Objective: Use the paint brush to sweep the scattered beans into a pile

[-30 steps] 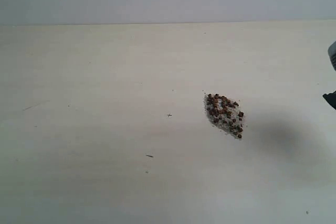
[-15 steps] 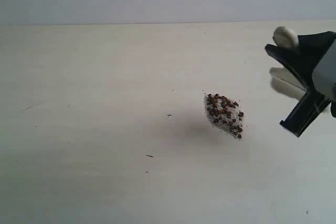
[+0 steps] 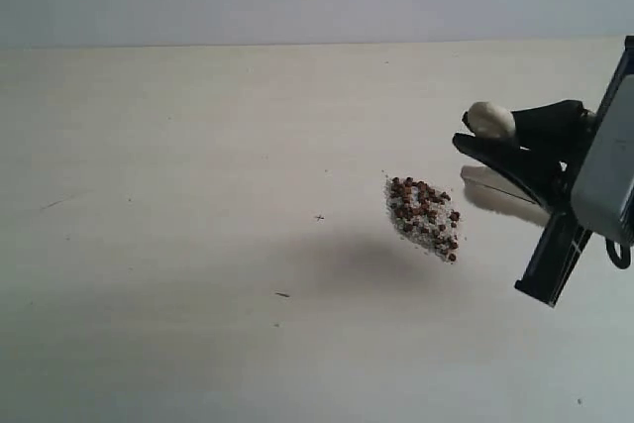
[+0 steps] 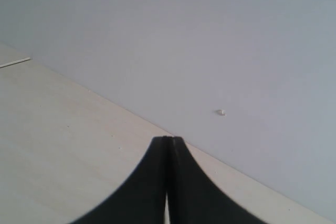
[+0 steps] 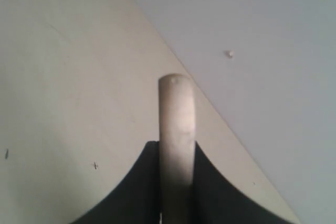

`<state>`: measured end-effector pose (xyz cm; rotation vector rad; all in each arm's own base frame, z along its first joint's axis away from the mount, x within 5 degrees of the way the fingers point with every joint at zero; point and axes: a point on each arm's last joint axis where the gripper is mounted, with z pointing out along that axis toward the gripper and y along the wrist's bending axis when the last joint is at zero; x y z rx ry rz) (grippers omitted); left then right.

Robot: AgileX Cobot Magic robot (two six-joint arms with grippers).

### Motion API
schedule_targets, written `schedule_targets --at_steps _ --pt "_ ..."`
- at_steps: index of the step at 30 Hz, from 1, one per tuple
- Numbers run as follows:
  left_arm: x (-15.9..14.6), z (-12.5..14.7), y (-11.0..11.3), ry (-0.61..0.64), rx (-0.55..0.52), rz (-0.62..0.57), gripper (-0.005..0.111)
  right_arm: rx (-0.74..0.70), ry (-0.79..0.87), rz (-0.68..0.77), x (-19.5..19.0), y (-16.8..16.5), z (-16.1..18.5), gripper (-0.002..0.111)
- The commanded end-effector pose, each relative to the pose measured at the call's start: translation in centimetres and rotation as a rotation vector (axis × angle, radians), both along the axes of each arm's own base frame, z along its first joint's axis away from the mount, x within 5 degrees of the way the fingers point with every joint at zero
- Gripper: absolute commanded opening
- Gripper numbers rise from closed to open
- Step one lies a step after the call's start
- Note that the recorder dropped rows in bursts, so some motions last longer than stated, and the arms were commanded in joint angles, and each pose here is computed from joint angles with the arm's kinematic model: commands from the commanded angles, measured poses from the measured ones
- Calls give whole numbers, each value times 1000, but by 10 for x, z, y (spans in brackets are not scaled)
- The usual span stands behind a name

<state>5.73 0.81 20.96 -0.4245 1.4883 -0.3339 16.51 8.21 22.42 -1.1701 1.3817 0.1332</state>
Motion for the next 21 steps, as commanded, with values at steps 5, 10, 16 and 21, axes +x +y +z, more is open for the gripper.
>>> schedule_targets --at_steps 5,10,16,21 --pt "0 -1 0 -4 9 4 0 49 -42 -167 13 -36 4 0" --pt "0 -1 0 -4 9 4 0 59 -58 -249 18 -59 3 0" --pt "0 -1 0 -4 9 4 0 151 12 -186 22 -74 -11 0" --pt "0 -1 0 -4 9 4 0 158 162 31 15 -67 -29 0"
